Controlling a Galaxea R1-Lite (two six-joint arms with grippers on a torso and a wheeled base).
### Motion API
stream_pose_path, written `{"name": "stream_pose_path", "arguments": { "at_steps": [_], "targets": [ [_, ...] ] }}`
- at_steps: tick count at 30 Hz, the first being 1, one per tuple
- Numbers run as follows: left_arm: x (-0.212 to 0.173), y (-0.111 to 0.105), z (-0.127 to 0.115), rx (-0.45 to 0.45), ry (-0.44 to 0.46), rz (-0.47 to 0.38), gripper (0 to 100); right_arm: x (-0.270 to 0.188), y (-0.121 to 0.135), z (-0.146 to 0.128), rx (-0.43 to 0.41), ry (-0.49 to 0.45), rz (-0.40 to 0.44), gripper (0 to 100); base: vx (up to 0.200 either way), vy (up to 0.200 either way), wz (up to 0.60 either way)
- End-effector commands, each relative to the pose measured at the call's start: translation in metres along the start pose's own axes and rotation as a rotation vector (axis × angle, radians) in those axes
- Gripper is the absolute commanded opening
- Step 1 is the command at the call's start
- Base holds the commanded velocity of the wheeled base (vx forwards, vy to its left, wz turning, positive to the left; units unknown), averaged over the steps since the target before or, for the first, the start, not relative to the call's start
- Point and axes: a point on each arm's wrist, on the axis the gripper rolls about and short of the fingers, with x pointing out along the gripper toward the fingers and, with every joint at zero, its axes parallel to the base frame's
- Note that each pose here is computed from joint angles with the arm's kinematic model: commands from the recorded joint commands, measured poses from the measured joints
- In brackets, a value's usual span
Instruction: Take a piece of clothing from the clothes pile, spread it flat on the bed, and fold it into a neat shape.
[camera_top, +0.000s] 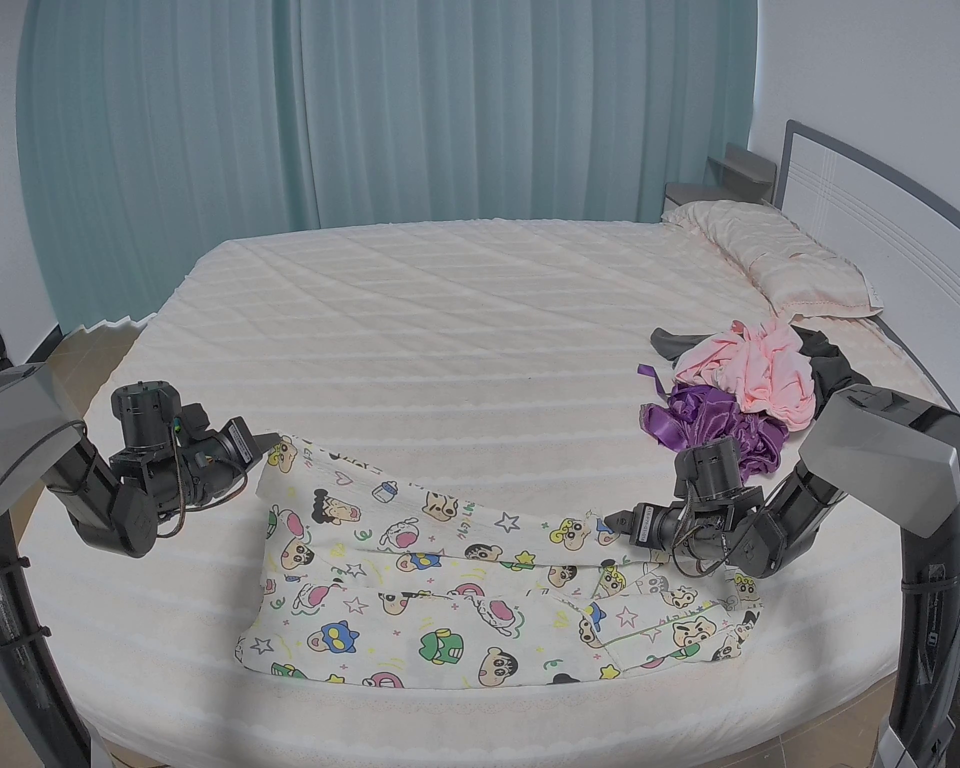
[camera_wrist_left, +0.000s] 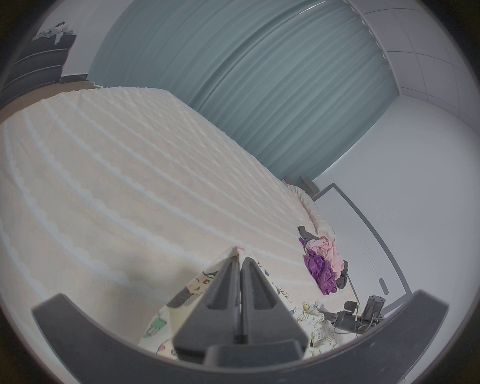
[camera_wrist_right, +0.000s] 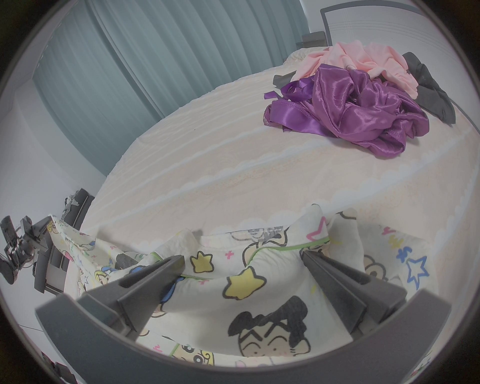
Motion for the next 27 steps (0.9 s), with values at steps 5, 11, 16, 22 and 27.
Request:
{"name": "stream_pose_path", "arguments": {
  "at_steps": [5, 11, 16, 22, 27],
  "targets": [
    [-0.023, 0.013, -0.021, 0.019, 0.047, 0.057, 0, -0.003, 0.001, 0.001, 0.003, -0.002, 0.003, 100, 0.0, 0.0, 0.0],
    [-0.039, 0.028, -0.038, 0.059, 0.095, 0.112, 0, -0.007, 0.004, 0.003, 0.046, -0.009, 0.009, 100, 0.0, 0.0, 0.0],
    [-0.052, 0.036, -0.055, 0.087, 0.158, 0.148, 0, -0.009, 0.003, 0.002, 0.056, -0.007, 0.007, 100, 0.0, 0.0, 0.0],
    [-0.063, 0.044, -0.074, 0.117, 0.233, 0.182, 0, -0.019, 0.003, 0.008, 0.065, -0.023, 0.012, 100, 0.0, 0.0, 0.0],
    [-0.067, 0.048, -0.085, 0.147, 0.28, 0.196, 0, -0.033, 0.003, 0.01, 0.108, -0.031, 0.018, 100, 0.0, 0.0, 0.0]
  ]
}}
